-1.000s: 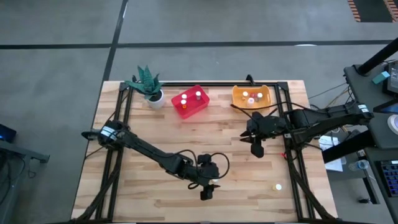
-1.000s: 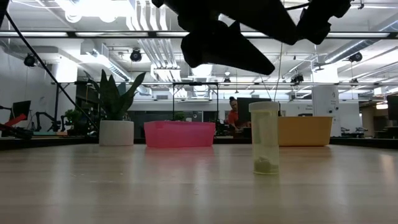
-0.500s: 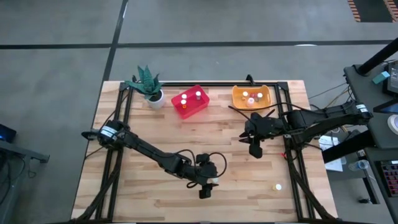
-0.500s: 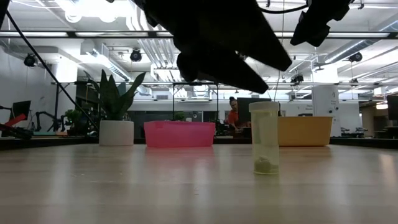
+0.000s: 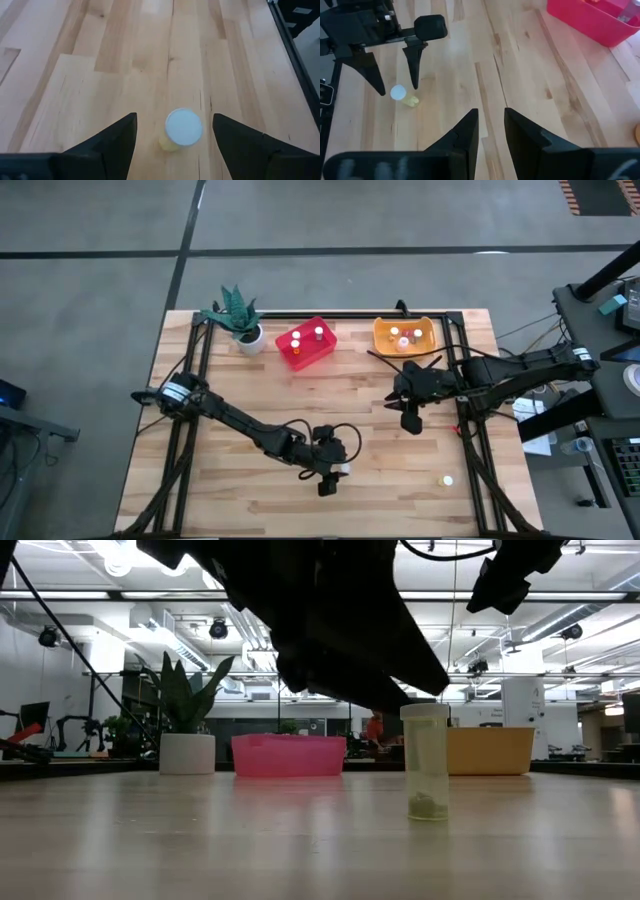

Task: Pick and place medicine bottles into bin by pill shape (circle, oval)
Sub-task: Put the left yellow tablet bottle into the pink bin

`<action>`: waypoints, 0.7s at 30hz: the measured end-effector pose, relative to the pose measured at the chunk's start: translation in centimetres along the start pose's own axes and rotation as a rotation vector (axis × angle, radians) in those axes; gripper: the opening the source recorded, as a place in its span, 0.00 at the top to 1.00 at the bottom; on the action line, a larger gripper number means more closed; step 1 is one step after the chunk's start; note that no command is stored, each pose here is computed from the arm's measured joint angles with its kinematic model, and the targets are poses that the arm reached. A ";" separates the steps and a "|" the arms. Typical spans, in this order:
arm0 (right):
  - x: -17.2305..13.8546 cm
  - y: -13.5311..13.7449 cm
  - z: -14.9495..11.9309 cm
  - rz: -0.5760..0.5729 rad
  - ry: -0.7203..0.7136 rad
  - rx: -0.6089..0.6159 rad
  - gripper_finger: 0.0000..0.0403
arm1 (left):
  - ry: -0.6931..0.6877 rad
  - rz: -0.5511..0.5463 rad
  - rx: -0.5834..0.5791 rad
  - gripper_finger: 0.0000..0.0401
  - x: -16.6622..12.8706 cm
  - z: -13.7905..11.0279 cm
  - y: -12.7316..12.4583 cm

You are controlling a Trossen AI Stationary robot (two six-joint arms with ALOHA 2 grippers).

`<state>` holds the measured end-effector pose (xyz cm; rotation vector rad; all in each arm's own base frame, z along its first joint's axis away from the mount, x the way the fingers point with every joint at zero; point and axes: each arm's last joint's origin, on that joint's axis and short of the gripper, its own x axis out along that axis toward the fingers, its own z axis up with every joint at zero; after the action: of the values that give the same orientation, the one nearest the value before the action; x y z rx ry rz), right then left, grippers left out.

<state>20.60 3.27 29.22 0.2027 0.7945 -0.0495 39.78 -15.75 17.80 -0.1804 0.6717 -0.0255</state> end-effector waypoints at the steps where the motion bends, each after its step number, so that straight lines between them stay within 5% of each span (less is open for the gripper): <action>1: 0.0 0.0 0.0 0.000 0.000 0.000 0.79 | -0.001 0.000 0.000 0.39 0.2 -0.1 0.0; 13: 0.0 0.0 0.0 -0.004 0.004 0.000 0.79 | -0.030 -0.017 0.008 0.41 2.2 -1.0 0.2; 21: 0.0 0.0 -0.1 -0.005 0.006 0.000 0.79 | -0.023 -0.012 0.012 0.57 2.1 -1.0 0.2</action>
<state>20.56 3.26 29.17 0.2007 0.8012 -0.0534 40.78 -15.91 15.76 -0.1733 0.6476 -0.0390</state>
